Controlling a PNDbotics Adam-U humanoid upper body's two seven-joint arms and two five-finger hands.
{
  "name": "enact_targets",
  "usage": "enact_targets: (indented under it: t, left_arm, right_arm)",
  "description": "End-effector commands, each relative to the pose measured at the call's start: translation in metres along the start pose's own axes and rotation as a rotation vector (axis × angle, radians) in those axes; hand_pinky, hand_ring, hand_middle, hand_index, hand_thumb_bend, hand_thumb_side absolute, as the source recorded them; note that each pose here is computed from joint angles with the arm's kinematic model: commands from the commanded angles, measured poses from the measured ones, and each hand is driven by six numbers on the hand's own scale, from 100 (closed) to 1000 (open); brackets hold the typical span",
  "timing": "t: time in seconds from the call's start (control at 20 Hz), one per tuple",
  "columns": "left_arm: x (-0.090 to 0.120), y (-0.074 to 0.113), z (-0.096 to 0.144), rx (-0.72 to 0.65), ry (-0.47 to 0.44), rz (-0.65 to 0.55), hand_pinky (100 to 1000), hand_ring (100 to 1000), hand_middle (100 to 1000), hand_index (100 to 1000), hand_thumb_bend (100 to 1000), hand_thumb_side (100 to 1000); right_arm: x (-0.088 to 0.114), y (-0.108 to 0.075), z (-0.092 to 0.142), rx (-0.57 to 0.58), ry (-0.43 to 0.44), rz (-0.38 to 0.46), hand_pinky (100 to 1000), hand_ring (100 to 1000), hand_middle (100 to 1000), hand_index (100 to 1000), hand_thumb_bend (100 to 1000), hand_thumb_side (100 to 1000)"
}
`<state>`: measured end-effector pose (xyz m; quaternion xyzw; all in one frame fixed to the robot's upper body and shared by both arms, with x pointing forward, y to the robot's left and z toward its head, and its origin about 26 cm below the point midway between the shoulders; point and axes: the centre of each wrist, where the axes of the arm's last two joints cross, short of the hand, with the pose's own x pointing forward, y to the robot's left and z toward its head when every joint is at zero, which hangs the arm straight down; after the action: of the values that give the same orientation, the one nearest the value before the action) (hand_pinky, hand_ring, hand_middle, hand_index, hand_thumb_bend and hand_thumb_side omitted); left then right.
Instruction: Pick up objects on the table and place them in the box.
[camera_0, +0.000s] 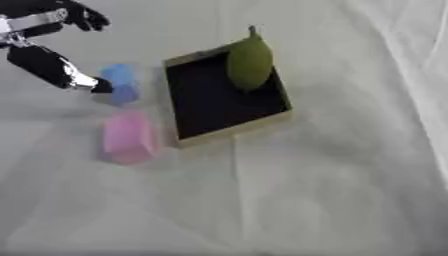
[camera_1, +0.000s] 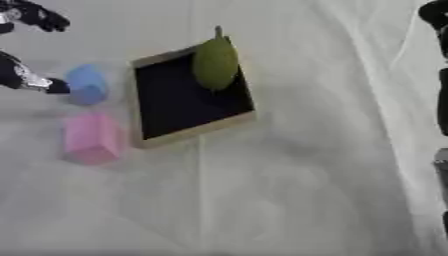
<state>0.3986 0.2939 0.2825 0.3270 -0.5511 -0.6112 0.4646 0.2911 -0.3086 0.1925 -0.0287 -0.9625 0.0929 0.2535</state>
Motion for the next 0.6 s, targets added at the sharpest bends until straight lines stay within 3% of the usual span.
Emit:
enact_targets:
  t: [0.05,0.6]
  left_arm:
    - [-0.011,0.01,0.002,0.038,0.046,-0.007,949,879,829,937,625,395]
    - [-0.015,-0.001,-0.011,-0.021,0.032,0.029,947,874,825,932,625,442]
  right_arm:
    - [0.006,-0.002,-0.006,0.019,-0.028,0.013,882,947,648,811,100,621]
    - [0.006,0.0,-0.007,0.015,-0.027,0.012,884,951,648,813,100,622]
